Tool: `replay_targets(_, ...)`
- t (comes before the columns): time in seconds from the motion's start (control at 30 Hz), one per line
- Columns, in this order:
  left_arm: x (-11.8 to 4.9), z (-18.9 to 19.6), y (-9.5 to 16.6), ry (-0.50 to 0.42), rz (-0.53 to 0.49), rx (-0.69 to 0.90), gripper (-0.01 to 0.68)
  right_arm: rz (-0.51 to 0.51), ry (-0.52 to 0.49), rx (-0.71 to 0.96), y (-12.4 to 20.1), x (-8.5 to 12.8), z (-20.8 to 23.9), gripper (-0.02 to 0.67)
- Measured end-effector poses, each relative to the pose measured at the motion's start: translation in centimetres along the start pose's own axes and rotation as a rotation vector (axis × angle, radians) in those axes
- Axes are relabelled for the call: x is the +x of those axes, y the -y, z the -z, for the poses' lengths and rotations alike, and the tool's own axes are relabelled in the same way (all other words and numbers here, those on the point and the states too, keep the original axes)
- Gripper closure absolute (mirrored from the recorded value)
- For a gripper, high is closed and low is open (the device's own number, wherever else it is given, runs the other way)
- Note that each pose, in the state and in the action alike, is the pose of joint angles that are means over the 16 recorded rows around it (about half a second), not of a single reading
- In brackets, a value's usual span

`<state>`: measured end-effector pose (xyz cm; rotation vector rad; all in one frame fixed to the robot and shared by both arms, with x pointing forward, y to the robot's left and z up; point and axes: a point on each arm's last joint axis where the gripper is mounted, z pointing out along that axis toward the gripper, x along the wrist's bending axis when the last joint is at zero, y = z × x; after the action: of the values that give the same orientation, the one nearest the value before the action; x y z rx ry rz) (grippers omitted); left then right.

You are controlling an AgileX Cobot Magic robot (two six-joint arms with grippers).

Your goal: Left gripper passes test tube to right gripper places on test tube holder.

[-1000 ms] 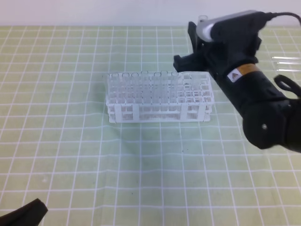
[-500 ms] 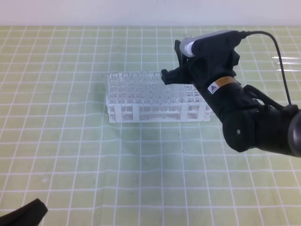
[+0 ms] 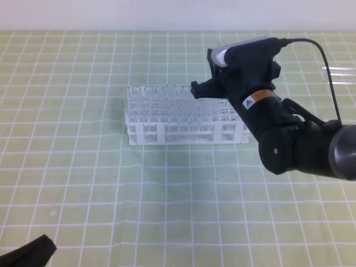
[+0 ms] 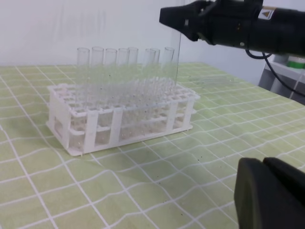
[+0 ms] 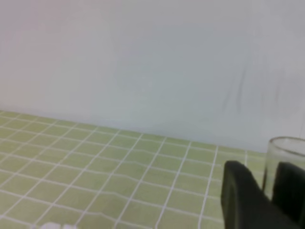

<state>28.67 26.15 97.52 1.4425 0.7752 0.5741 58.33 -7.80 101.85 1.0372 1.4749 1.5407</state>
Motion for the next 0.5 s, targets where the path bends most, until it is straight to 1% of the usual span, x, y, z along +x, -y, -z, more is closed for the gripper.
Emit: replay_targets(0.5, 0.0, -0.01, 0.01, 0.001, 0.0, -0.001, 0.675, -0.001, 0.008, -0.004, 0.78, -0.07, -0.33, 0.559)
